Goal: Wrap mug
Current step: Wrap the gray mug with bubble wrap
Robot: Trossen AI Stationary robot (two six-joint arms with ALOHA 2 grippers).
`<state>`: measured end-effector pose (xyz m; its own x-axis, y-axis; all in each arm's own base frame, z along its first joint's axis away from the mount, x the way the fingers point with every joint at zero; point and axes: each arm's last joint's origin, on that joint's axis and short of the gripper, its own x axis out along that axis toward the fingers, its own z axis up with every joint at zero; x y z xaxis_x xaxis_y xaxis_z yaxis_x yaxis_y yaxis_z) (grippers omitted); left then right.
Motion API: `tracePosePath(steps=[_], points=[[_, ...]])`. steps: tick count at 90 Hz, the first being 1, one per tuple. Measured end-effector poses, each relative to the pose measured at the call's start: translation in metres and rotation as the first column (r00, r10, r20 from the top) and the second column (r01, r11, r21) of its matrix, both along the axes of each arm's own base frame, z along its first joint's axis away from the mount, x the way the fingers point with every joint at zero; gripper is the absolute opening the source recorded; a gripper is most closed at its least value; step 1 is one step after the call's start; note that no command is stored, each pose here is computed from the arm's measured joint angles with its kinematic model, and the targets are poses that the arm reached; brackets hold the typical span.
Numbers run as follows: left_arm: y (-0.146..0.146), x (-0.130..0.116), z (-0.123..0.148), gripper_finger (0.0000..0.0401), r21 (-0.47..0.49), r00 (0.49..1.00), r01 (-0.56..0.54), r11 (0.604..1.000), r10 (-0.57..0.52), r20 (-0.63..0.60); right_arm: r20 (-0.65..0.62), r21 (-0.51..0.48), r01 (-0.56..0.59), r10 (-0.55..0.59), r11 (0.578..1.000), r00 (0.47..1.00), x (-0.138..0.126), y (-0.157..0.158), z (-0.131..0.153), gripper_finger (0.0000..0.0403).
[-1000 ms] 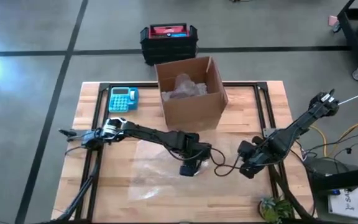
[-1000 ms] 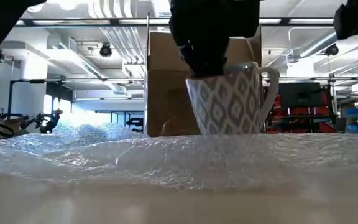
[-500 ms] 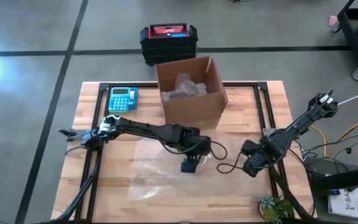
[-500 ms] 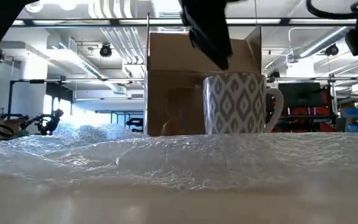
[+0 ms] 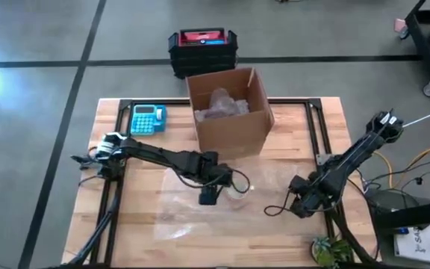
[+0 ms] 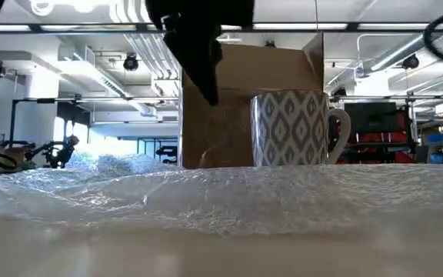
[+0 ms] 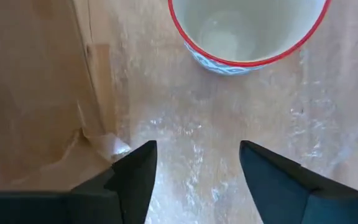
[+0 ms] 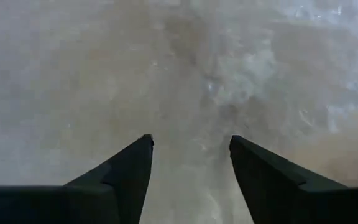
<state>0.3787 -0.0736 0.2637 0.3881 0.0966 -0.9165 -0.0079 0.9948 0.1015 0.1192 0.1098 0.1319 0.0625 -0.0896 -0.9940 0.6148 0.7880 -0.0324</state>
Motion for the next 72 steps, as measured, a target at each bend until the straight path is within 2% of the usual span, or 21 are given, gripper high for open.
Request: tracePosePath(steps=[8,17,25,33,42,50,56,64,72], points=[[0.000,-0.014,0.000,0.0193,-0.036,0.996,-0.032,0.999,0.035,0.080,-0.024,-0.029,-0.004,0.003,1.000,1.000,-0.001,-0.002,-0.007,0.0157],[0.000,-0.028,-0.005,0.0180,-0.075,0.986,-0.055,0.996,0.067,0.155,-0.026,-0.035,-0.058,0.057,0.998,0.998,0.001,0.000,-0.006,0.0098],[0.002,-0.039,-0.008,0.0170,-0.120,0.967,-0.076,0.990,0.103,0.234,0.065,-0.031,-0.134,0.136,0.991,0.989,0.012,0.009,0.009,0.0030],[0.003,-0.048,-0.013,0.0160,-0.150,0.952,-0.084,0.985,0.124,0.281,0.195,-0.103,-0.195,0.212,0.975,0.958,0.024,0.015,0.030,0.0010],[0.004,-0.053,-0.019,0.0151,-0.173,0.935,-0.083,0.982,0.137,0.328,0.359,-0.266,-0.228,0.316,0.937,0.878,0.041,0.023,0.058,0.0020],[0.004,-0.054,-0.021,0.0142,-0.183,0.923,-0.077,0.980,0.140,0.357,0.456,-0.444,-0.232,0.441,0.866,0.773,0.055,0.029,0.077,0.0017],[0.004,-0.054,-0.023,0.0136,-0.185,0.922,-0.076,0.980,0.140,0.362,0.512,-0.560,-0.180,0.508,0.809,0.693,0.065,0.034,0.086,0.0007],[0.004,-0.052,-0.026,0.0129,-0.184,0.923,-0.076,0.980,0.139,0.359,0.525,-0.651,-0.149,0.583,0.744,0.620,0.077,0.039,0.093,0.0003],[0.004,-0.052,-0.027,0.0122,-0.183,0.924,-0.077,0.980,0.139,0.357,0.522,-0.686,-0.138,0.615,0.715,0.590,0.092,0.039,0.095,0.0003]])
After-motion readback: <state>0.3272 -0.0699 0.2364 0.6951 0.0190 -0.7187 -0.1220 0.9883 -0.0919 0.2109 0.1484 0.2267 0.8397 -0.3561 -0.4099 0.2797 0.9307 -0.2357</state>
